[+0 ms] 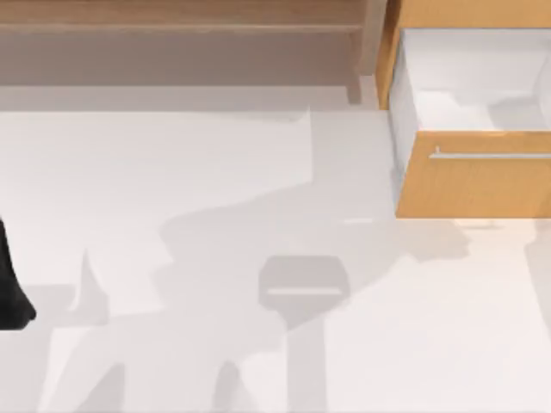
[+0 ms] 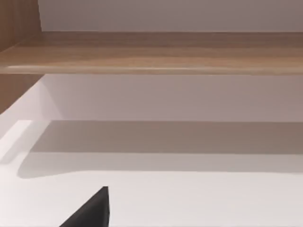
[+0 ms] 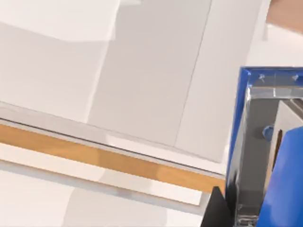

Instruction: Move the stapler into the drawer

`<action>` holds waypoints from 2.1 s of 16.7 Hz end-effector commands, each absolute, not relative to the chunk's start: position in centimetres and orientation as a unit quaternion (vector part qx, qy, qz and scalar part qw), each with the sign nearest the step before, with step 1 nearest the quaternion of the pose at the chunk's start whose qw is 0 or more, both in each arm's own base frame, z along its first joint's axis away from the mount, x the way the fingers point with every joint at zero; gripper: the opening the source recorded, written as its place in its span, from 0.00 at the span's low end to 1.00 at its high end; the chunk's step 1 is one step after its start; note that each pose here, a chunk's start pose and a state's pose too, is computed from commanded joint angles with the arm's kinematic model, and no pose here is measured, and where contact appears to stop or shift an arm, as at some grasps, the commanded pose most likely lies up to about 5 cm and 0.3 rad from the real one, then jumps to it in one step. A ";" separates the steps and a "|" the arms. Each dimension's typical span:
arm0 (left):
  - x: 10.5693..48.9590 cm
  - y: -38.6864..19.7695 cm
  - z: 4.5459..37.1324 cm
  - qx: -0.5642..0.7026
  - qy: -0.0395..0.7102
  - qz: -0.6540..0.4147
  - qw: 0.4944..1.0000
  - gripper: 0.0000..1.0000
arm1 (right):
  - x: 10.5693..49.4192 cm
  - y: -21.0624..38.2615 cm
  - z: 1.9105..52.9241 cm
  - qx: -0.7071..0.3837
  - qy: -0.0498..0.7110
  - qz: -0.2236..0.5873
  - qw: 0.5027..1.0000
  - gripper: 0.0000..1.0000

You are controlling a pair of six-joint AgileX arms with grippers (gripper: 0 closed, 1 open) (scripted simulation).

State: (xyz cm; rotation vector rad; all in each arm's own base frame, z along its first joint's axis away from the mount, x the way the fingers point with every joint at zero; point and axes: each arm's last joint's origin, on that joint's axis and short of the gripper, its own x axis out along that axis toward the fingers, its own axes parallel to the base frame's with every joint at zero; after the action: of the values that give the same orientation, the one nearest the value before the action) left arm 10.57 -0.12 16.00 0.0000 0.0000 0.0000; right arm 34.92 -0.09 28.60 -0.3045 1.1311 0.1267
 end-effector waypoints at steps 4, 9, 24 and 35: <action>10.6 -0.1 16.0 0.000 0.000 0.000 1.000 1.00 | 41.7 3.4 27.8 -0.120 0.547 0.073 0.825 0.00; 10.6 -0.1 16.0 0.000 0.000 0.000 1.000 1.00 | 46.9 6.6 20.4 -0.059 0.635 0.053 0.768 0.00; 10.6 -0.1 16.0 0.000 0.000 0.000 1.000 1.00 | 47.8 7.1 15.5 -0.002 0.701 -0.001 0.714 0.00; 10.6 -0.1 16.0 0.000 0.000 0.000 1.000 1.00 | 47.8 7.2 15.1 -0.002 0.701 0.000 0.714 0.38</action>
State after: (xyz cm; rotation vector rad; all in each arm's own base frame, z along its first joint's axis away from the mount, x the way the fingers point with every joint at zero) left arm 10.57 -0.12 16.00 0.0000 0.0000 0.0000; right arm 47.76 7.16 15.09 -0.0055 1.5524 -0.0002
